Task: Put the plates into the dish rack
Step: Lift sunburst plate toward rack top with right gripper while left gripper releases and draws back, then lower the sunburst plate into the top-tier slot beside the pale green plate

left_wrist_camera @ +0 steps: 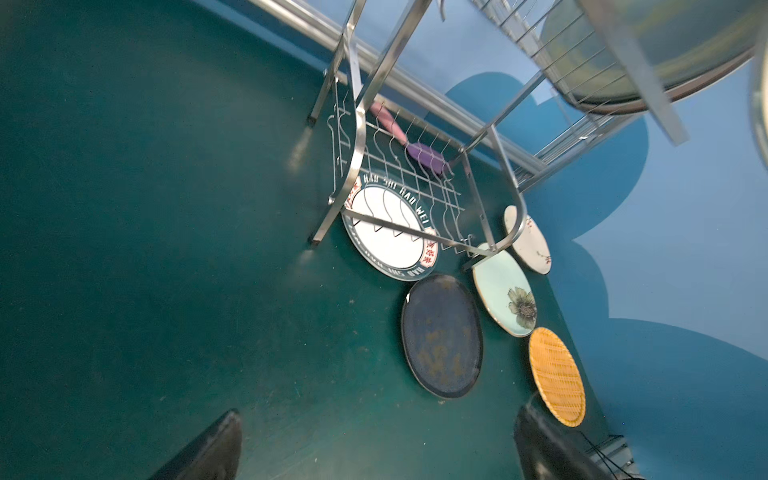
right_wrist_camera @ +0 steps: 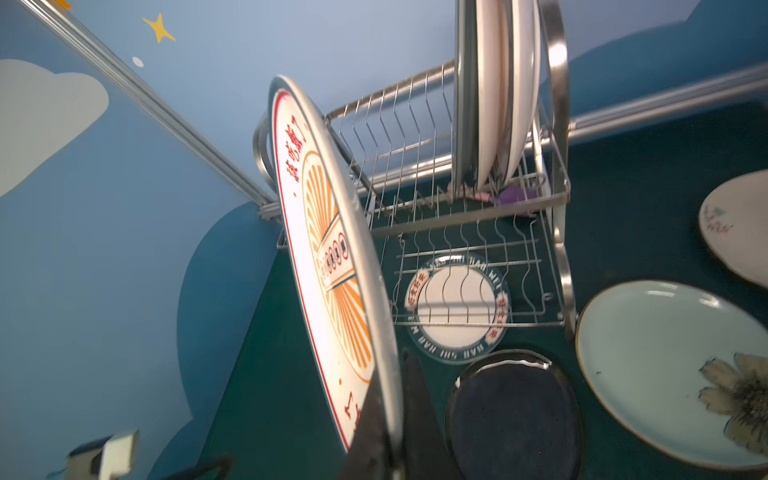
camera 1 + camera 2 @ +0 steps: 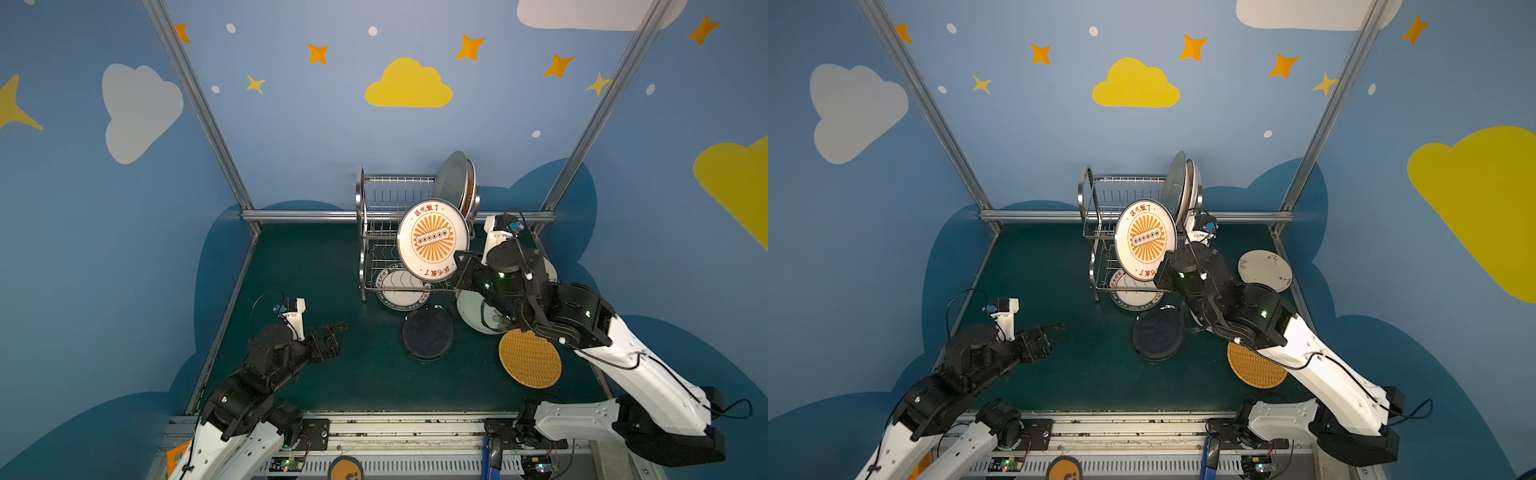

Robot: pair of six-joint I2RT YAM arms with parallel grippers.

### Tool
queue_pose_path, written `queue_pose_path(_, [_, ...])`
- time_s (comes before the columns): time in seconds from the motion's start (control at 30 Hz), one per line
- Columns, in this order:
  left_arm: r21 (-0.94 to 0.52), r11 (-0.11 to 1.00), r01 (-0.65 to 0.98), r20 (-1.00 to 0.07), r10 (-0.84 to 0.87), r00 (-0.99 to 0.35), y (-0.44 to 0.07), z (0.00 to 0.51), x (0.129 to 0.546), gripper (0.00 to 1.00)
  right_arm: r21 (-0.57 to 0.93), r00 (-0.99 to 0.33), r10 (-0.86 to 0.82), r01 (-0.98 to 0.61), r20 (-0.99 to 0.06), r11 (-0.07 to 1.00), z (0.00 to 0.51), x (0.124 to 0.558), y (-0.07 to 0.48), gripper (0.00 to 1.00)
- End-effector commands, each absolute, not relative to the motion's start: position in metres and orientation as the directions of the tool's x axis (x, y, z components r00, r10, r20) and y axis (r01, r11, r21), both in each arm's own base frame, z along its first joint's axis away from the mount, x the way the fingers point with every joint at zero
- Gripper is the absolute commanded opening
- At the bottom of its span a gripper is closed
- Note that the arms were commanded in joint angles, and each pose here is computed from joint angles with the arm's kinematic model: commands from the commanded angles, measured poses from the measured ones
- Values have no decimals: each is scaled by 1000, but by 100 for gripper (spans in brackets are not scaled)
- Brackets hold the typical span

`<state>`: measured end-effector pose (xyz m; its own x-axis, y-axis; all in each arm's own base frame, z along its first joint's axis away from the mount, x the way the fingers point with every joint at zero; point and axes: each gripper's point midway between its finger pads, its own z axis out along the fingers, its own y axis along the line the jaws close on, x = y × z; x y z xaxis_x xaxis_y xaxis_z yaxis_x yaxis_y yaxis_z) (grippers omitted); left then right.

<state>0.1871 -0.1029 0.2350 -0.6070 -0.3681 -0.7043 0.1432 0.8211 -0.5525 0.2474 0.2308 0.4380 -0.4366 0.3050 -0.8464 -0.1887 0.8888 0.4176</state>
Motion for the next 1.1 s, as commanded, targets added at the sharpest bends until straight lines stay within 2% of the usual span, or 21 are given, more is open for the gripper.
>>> queue_pose_path(0.0, [-546, 821, 165, -732, -371, -571, -98, 239, 184, 100, 303, -248, 272, -96, -930, 948, 481, 268, 219, 0])
queue_pose_path(0.2, [-553, 815, 172, -747, -394, -536, -93, 246, 180, 100, 255, -78, 252, -23, -965, 967, 522, 288, 231, 0])
queue_pose_path(0.47, [-552, 816, 174, -742, -385, -549, -95, 243, 180, 100, 195, 35, 193, 72, -981, 978, 550, 303, 237, 0])
queue_pose_path(0.73, [-554, 813, 176, -744, -389, -544, -95, 245, 181, 100, 125, 44, 120, 153, -992, 980, 548, 323, 246, 0])
queue_pose_path(1.07, [-559, 811, 174, -739, -392, -547, -95, 244, 181, 100, 54, -27, 61, 219, -998, 974, 521, 355, 251, 0])
